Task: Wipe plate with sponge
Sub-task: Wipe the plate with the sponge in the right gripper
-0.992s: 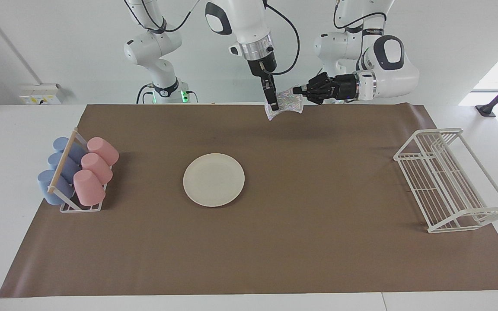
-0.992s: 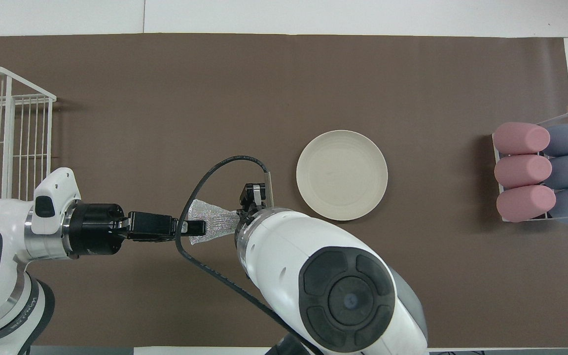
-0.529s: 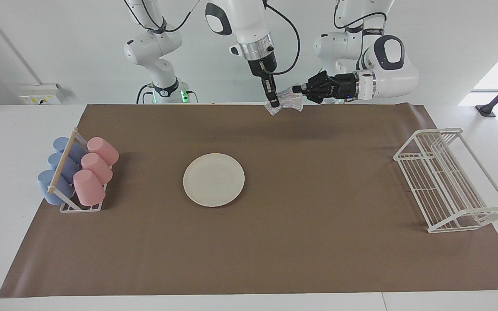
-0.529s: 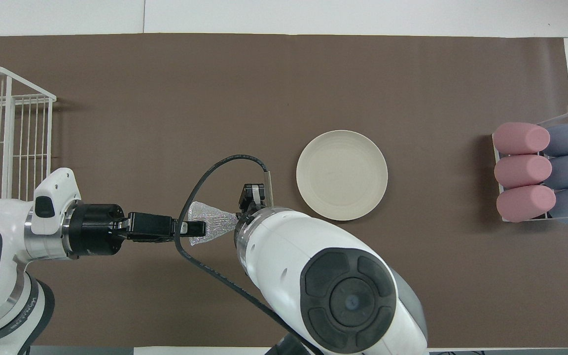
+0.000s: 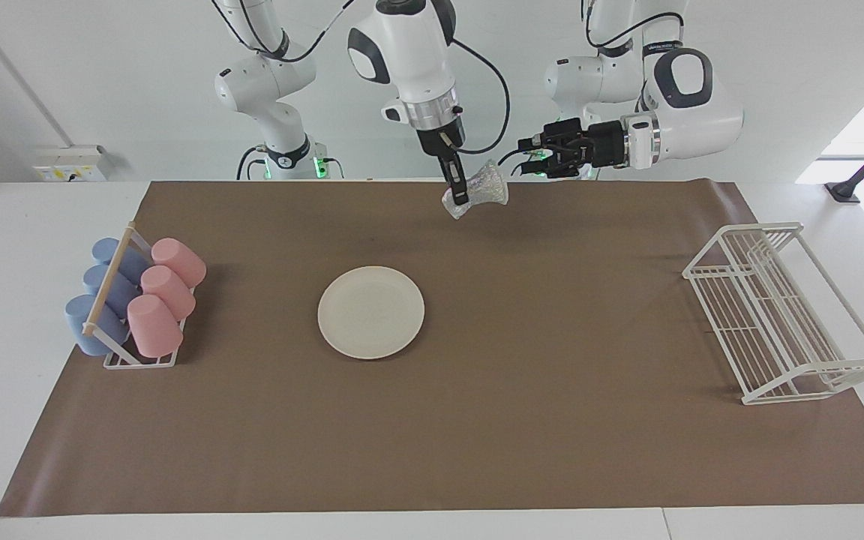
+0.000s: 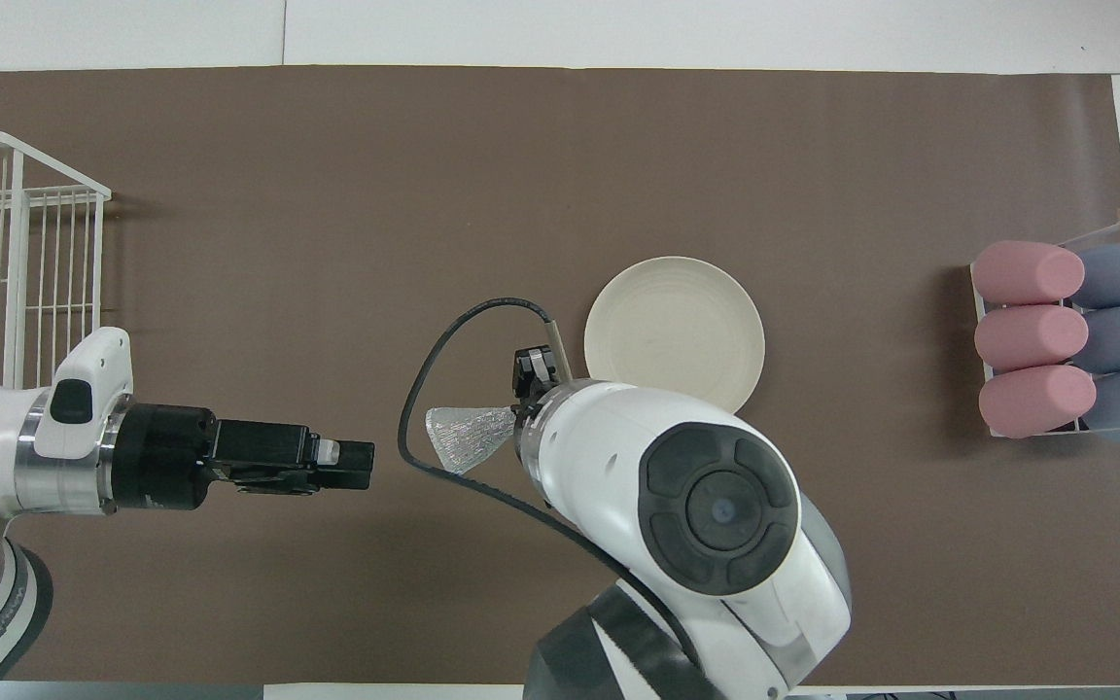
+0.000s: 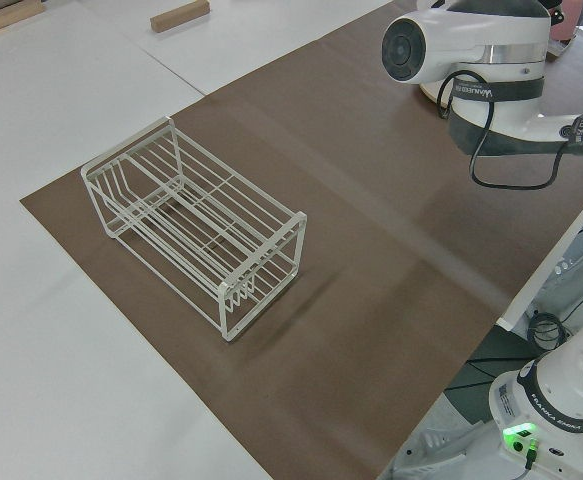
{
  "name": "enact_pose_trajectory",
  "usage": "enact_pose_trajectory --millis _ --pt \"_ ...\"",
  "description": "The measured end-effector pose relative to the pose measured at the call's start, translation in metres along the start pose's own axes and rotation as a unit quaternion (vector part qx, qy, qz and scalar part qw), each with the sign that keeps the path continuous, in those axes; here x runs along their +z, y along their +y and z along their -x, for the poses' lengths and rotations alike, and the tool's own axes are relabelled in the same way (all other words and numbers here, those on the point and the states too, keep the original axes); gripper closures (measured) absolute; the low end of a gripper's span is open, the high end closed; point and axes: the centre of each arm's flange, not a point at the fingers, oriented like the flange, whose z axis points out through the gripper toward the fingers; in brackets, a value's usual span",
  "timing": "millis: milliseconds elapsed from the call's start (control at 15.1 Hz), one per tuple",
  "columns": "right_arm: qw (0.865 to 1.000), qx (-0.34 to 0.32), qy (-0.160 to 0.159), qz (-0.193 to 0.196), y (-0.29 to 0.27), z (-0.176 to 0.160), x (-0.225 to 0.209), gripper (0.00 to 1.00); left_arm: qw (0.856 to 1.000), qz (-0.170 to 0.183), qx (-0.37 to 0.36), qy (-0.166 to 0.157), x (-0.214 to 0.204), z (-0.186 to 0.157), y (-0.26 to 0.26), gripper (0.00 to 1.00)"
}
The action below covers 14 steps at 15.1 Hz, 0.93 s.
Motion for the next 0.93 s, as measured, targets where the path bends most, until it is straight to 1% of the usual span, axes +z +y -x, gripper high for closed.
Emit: enact_pose_trajectory --millis 66,198,331,463,529,595,661,793,926 --pt "1.0 -0.02 0.005 -0.002 -0.003 -0.018 0.013 0.9 1.0 -0.009 -0.001 -0.001 -0.001 0.0 0.0 0.0" --pt "0.998 -0.065 0.016 0.003 -0.012 -0.055 0.04 0.9 0.999 -0.035 -0.004 -0.003 -0.003 0.0 0.0 0.0" --pt "0.993 -0.119 0.027 0.004 -0.02 -0.102 0.069 0.9 0.997 -0.074 -0.007 -0.004 -0.007 0.0 0.0 0.0" --pt "0.988 -0.147 0.041 -0.005 -0.018 -0.155 0.096 0.9 0.993 -0.118 -0.008 -0.004 -0.013 -0.002 0.0 0.0" --pt "0.987 -0.151 0.046 -0.004 -0.013 -0.172 0.106 0.9 0.99 -0.141 -0.008 -0.003 -0.017 -0.003 -0.001 0.0" --pt "0.987 -0.152 0.049 -0.003 -0.008 -0.182 0.116 0.9 0.987 -0.162 -0.007 -0.003 -0.02 -0.005 -0.002 0.0" --pt "0.987 -0.153 0.05 -0.002 -0.003 -0.184 0.125 0.9 0.983 -0.181 -0.006 -0.003 -0.023 -0.006 -0.003 0.0" --pt "0.986 -0.161 0.049 -0.005 0.005 -0.178 0.148 0.9 0.976 -0.218 -0.003 -0.003 -0.028 -0.007 -0.003 0.0" --pt "0.985 -0.166 0.048 -0.001 0.01 -0.174 0.171 0.9 0.969 -0.246 -0.002 -0.003 -0.032 -0.008 -0.004 0.0"
